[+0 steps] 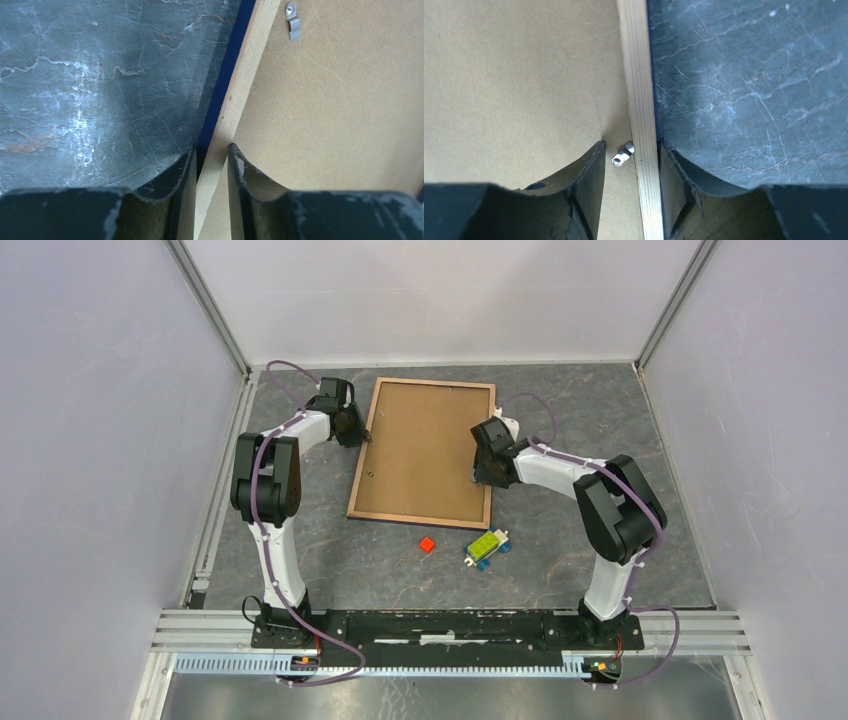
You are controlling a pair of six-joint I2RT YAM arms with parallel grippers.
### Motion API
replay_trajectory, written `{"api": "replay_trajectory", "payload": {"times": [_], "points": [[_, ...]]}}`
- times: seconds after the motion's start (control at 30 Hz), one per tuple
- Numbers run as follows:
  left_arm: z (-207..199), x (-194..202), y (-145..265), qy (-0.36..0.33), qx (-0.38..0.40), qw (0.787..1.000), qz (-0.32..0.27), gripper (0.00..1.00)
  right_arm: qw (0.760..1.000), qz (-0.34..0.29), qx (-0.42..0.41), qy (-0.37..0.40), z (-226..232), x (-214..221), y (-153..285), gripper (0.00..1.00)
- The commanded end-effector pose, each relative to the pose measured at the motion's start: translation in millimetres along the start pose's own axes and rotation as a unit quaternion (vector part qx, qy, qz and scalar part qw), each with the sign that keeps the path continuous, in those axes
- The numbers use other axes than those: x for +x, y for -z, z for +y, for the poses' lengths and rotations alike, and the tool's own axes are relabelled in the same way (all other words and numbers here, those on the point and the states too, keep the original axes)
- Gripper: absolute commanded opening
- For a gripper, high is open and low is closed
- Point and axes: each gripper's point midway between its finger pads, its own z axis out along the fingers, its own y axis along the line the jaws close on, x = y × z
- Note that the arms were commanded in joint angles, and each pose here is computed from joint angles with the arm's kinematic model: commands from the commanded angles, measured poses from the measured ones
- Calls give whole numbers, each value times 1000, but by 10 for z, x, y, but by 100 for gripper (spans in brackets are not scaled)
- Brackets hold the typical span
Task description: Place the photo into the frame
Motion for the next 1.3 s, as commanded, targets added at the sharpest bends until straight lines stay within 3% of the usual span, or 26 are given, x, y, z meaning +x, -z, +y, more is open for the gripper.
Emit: {"api": "replay_trajectory", "payload": {"times": [0.0, 0.3, 0.87, 1.03, 1.27], "points": [[-55, 13, -145, 33, 17, 999, 3, 2, 990, 93, 85, -68, -315, 592, 11, 46], [-137, -23, -160, 48, 45, 998, 7, 2, 985, 92, 98, -106, -291, 600, 47, 44], [-137, -30, -142, 56, 56, 997, 8, 2, 983, 85, 86, -134, -262, 618, 63, 17], [-138, -27, -149, 55, 55, 997, 9, 2, 983, 86, 81, -142, -240, 622, 66, 0], [-132, -31, -139, 55, 55, 997, 9, 2, 983, 81, 69, -150, -202, 599, 68, 0]]}}
